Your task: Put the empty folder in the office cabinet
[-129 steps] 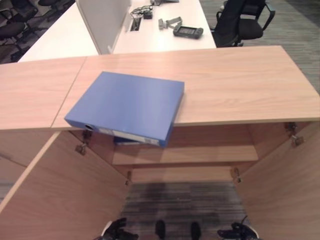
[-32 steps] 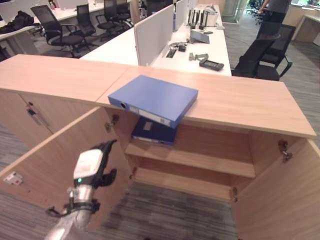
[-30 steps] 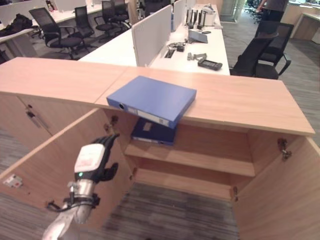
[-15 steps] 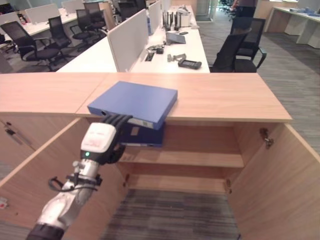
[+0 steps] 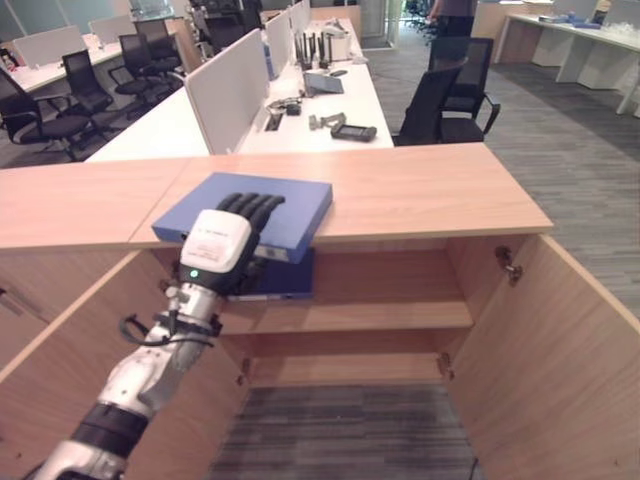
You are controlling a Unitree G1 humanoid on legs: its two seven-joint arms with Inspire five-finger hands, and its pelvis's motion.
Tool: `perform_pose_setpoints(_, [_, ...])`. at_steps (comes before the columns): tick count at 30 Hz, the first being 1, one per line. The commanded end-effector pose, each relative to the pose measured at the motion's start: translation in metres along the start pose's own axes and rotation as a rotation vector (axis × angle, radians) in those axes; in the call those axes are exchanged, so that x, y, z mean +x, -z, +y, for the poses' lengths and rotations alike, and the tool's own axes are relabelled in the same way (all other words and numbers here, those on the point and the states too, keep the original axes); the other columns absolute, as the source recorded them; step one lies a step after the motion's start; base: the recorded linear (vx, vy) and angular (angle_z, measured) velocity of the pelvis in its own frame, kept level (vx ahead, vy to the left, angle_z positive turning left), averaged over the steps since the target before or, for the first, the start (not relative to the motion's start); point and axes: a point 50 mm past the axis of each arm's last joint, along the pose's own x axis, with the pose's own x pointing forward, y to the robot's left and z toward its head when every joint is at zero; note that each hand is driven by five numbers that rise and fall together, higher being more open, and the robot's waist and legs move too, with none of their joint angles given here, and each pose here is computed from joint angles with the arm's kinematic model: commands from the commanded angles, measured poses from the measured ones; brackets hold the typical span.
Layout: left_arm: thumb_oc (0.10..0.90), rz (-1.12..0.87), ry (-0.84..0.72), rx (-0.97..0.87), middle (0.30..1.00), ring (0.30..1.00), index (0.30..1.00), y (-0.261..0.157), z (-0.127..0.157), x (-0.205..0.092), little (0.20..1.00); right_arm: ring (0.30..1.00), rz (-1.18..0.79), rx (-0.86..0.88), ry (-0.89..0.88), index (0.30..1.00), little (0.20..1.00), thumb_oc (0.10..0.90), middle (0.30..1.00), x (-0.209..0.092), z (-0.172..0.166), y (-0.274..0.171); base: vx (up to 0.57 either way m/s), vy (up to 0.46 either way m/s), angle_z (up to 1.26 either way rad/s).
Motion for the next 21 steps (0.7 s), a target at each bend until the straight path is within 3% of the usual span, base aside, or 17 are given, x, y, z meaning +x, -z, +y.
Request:
perform_pose_setpoints(1, [0.8,-0.034,-0.3,0.091,0.9,0.9,0.9,0.008,0.062,0.055,0.9,0.9,-0.057,0.0,0.077,0.9,0.9,0.8,0.9,0.005,-0.023,-0.024,0.01,0.011,-0.09])
perform_pose_setpoints(21, [0.8,0.093,-0.13,0.137,0.9,0.9,0.9,0.033,0.029,0.047,0.9,0.9,-0.04,0.027,0.112,0.9,0.9,0.8,0.9,0.005,-0.033,-0.022,0.0,0.006,-0.03])
